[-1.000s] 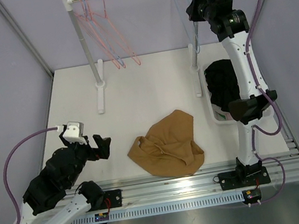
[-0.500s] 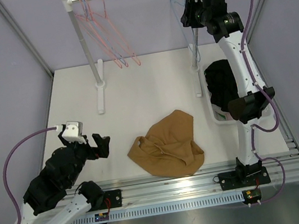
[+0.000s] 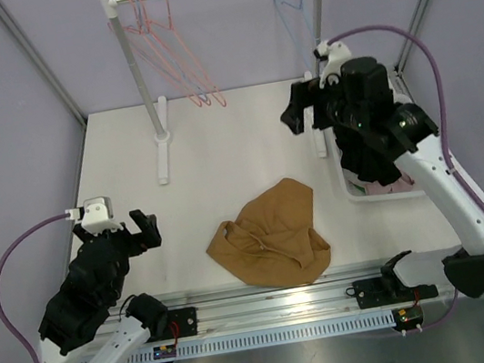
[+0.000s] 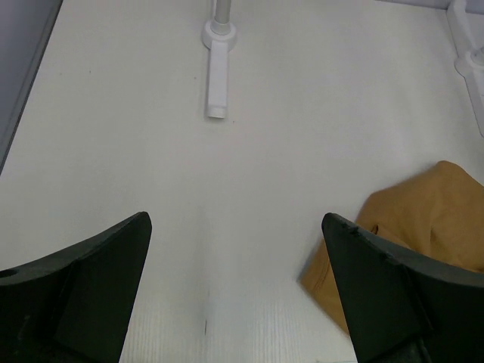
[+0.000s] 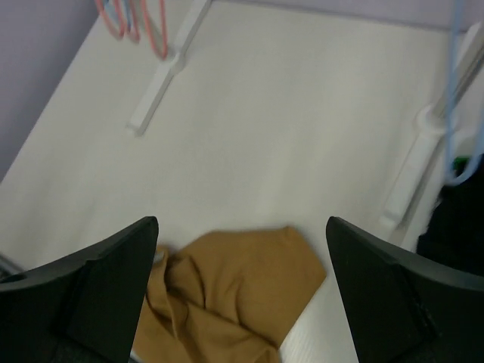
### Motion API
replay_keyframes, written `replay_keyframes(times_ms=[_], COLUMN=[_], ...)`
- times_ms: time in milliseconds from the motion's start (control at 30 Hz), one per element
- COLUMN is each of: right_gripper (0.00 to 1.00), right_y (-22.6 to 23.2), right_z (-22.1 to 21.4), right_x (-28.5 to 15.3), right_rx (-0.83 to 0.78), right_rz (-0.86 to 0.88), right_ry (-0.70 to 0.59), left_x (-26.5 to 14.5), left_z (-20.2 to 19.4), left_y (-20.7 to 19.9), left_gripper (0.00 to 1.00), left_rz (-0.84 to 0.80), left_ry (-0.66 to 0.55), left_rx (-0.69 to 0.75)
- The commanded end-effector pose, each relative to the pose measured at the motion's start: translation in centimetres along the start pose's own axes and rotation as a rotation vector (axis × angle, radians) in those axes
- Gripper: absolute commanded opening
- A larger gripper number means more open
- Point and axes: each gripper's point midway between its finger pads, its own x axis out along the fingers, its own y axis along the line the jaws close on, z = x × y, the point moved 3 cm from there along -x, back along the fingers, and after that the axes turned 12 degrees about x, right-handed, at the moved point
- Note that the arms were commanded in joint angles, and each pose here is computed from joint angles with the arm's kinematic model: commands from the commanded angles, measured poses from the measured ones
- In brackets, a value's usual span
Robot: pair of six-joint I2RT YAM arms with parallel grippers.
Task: Remove the tank top from the hanger
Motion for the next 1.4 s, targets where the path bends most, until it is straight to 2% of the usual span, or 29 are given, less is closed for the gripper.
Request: replay_keyframes(times_ms=[0, 67, 200, 367, 567, 733, 900, 967, 1033, 1100, 1133, 1233, 1300, 1333, 1367], right_gripper=[0.99, 0.99, 1.0, 1.0, 1.0, 0.99, 0.99, 0.91, 0.52, 0.28, 0.0, 0.0, 0.0, 0.0, 0.0], right_y=[0.8, 2.6, 3.4, 1.9, 1.7, 2.1, 0.4, 0.2, 0.2, 0.3, 0.7, 1.3, 2.5, 1.8, 2.7], right_z=[-6.2, -8.7, -16.2, -22.7, -30.4, -34.4, -38.5, -39.8, -40.4, -40.1, -39.7, -36.1, -32.1, -30.4, -27.3], right_x=[0.3, -0.3, 0.7, 2.5, 3.2, 3.9, 4.6, 5.0, 5.2, 5.4, 5.4, 4.9, 4.1, 3.5, 2.7], right_rx=[-0.027, -0.028, -0.053, -0.086, -0.172, -0.2, -0.298, -0.302, -0.309, -0.312, -0.307, -0.316, -0.295, -0.315, -0.292], right_rz=[0.021, 0.067, 0.101, -0.021, -0.067, -0.044, -0.153, -0.155, -0.16, -0.144, -0.138, -0.161, -0.149, -0.203, -0.192], right_ry=[0.091, 0.106, 0.265, 0.42, 0.607, 0.693, 0.766, 0.793, 0.801, 0.785, 0.769, 0.662, 0.554, 0.505, 0.423], left_x=[-0.1, 0.1, 0.4, 0.5, 0.6, 0.8, 0.8, 0.8, 0.8, 0.7, 0.7, 0.6, 0.5, 0.5, 0.5], left_z=[0.9, 0.8, 0.7, 0.6, 0.6, 0.5, 0.5, 0.6, 0.5, 0.6, 0.6, 0.6, 0.6, 0.7, 0.6], left_y=[0.9, 1.0, 0.9, 0.9, 0.8, 0.5, 0.3, 0.3, 0.2, 0.3, 0.2, 0.2, 0.2, 0.2, 0.2], left_gripper=[0.99, 0.99, 0.99, 0.99, 0.99, 0.99, 0.99, 0.99, 0.99, 0.99, 0.99, 0.99, 0.99, 0.99, 0.99], left_rz=[0.062, 0.07, 0.076, 0.08, 0.074, 0.059, 0.047, 0.042, 0.037, 0.035, 0.031, 0.026, 0.027, 0.025, 0.025], left_ry=[-0.041, -0.031, -0.016, -0.008, -0.004, 0.002, 0.005, 0.0, 0.0, -0.005, -0.004, -0.008, -0.014, -0.016, -0.016], left_rx=[-0.047, -0.042, -0.036, -0.033, -0.028, -0.02, -0.011, -0.014, -0.011, -0.014, -0.013, -0.014, -0.016, -0.019, -0.017])
